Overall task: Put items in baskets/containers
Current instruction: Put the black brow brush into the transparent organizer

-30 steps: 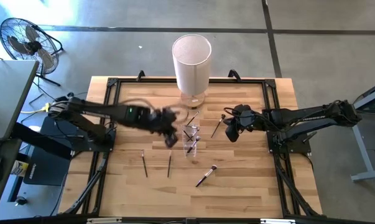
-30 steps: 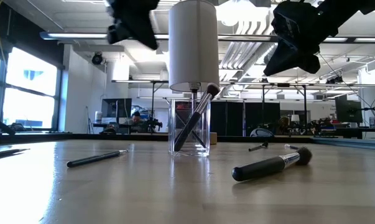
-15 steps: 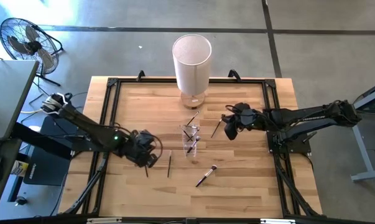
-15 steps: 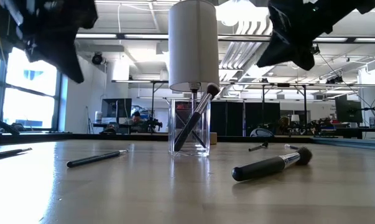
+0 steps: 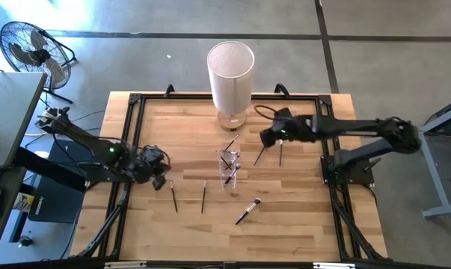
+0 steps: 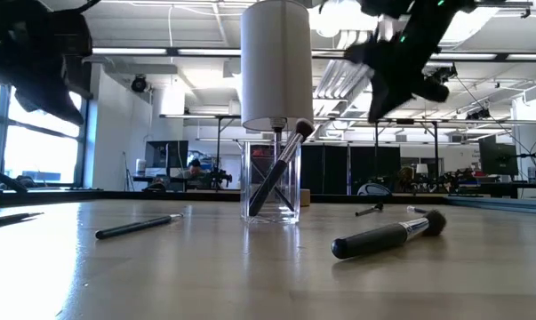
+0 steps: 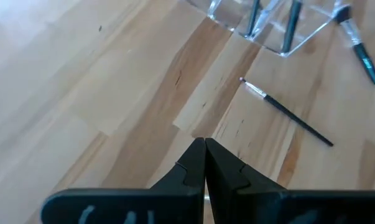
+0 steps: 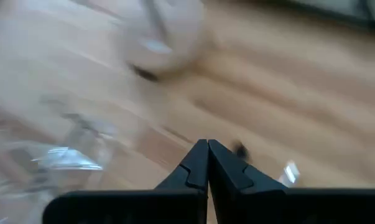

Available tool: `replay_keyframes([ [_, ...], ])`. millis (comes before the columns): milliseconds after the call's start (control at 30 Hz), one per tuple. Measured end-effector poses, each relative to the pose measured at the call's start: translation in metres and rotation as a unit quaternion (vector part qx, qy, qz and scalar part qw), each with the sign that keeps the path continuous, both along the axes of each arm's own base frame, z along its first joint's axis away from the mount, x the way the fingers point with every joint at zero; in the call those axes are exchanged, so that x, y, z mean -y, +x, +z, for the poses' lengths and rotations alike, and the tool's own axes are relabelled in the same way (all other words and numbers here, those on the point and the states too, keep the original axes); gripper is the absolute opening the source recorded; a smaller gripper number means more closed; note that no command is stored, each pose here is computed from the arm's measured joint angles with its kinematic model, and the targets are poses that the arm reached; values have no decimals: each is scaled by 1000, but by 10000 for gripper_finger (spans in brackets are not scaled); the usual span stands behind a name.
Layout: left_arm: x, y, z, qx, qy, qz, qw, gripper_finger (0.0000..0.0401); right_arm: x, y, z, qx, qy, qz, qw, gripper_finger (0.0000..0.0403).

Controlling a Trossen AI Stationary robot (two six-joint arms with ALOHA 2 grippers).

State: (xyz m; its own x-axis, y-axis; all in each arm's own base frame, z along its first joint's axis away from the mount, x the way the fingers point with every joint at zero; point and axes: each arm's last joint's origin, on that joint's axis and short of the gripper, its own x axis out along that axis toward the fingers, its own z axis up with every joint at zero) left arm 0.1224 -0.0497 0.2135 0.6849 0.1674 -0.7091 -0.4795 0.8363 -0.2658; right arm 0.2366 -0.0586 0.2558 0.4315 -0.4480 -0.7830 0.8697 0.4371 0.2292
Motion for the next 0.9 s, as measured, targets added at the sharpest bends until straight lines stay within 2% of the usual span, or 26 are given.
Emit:
replay_keyframes([
  [67, -4, -7, 2, 16, 7, -14, 1000, 0, 10, 5, -12, -35, 55, -60, 996, 2],
  [167, -10, -13, 6, 37, 20, -25, 999, 0, 22, 13, -36, -63, 126, -143, 980, 13],
  [233, -13, -14, 8, 45, 29, -27, 998, 0, 29, 18, -52, -76, 156, -170, 970, 24],
  [400, -19, -15, 10, 41, 39, -42, 998, 0, 40, 29, -80, -95, 180, -185, 961, 65],
  [633, -23, -13, 8, 22, 30, -70, 997, 0, 55, 34, -95, -82, 191, -221, 953, 126],
  [900, -23, -13, 8, 21, 36, -74, 996, 0, 63, 39, -119, -89, 234, -256, 934, 152],
])
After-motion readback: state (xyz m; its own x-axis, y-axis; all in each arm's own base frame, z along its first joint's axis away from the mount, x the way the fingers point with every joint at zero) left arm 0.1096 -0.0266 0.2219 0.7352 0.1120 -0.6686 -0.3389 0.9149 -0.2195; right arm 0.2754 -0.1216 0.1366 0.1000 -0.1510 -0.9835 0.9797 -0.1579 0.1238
